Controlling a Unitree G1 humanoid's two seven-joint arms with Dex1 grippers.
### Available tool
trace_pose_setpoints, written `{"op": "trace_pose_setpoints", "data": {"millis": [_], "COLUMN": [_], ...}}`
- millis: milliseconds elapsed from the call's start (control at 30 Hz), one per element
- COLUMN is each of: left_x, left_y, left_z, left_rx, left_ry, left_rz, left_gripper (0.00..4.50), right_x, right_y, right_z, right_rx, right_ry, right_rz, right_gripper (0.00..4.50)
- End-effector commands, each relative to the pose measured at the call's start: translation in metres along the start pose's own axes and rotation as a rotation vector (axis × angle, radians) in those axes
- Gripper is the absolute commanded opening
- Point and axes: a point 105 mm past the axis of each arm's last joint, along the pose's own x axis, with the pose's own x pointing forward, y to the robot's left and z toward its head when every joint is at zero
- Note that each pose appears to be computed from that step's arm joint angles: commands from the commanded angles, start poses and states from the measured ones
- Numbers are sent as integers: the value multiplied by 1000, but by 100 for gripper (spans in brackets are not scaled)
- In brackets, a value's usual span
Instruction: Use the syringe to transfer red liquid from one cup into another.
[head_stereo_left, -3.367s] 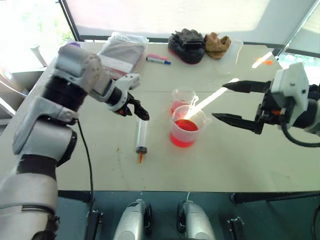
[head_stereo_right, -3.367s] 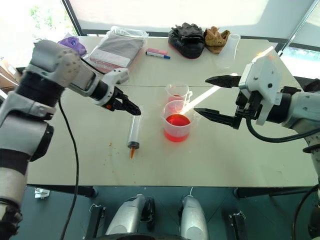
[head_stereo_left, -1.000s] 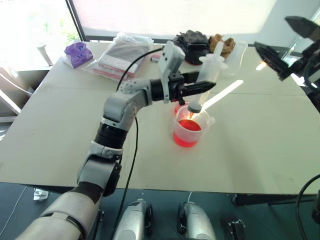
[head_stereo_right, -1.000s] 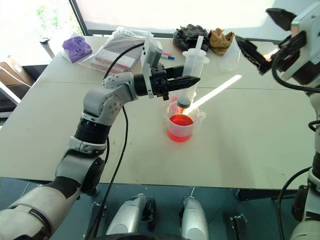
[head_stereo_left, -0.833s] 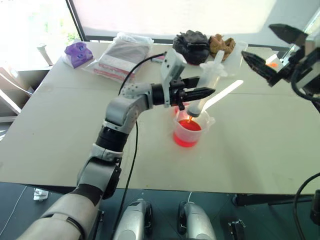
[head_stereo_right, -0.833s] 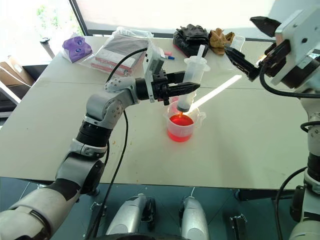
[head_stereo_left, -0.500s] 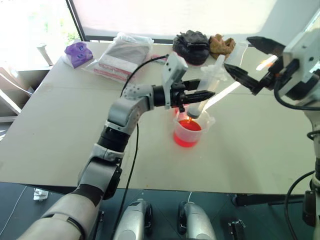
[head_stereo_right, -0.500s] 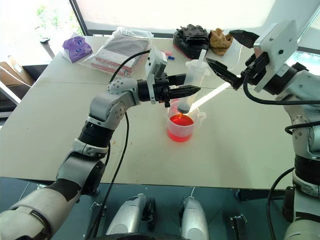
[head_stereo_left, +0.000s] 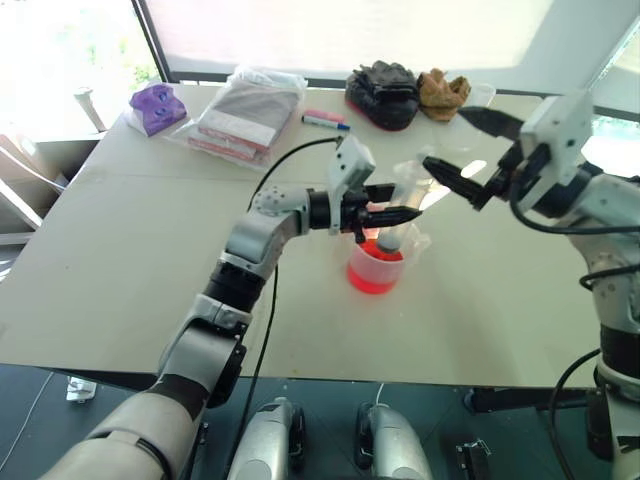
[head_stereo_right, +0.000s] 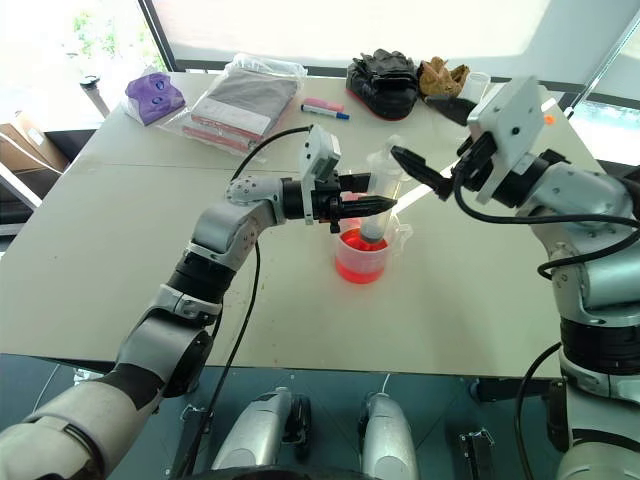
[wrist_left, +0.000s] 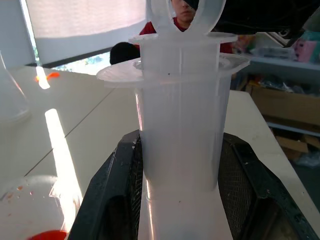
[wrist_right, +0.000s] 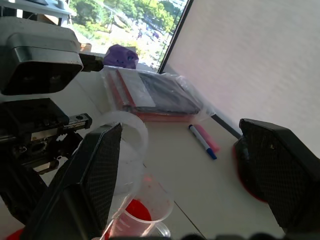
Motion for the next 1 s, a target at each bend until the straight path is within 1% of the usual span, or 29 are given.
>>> {"op": "trace_pose_setpoints", "data": {"millis": [33,133,200,233,267,433,700,1000], "left_x": [7,6,4,3,3,-3,-12,-15], "left_y": [-5,-3,-2,-2,-3,-12,-23,-25], "left_z": [5,3,3,3,4,8,5,-6], "left_rx": [54,52,47,46,45,32,16,-11], "left_ry": [-2,5,4,2,1,-2,24,49], "left_rz": [-27,-15,-10,-10,-10,-57,-87,-73], "left_gripper": [162,162,162,162,162,162,162,162], "right_x": [4,5,5,5,5,5,5,4], "right_y": [10,15,17,17,17,17,10,-13], "right_z": [17,13,12,12,12,16,21,31], "right_rx": [-61,-56,-55,-52,-50,-40,-39,-75], "right_ry": [-64,-54,-52,-52,-53,-62,-74,-118], "right_rz": [36,47,45,42,40,30,0,-95], "right_gripper": [393,393,339,291,256,2,2,2]}}
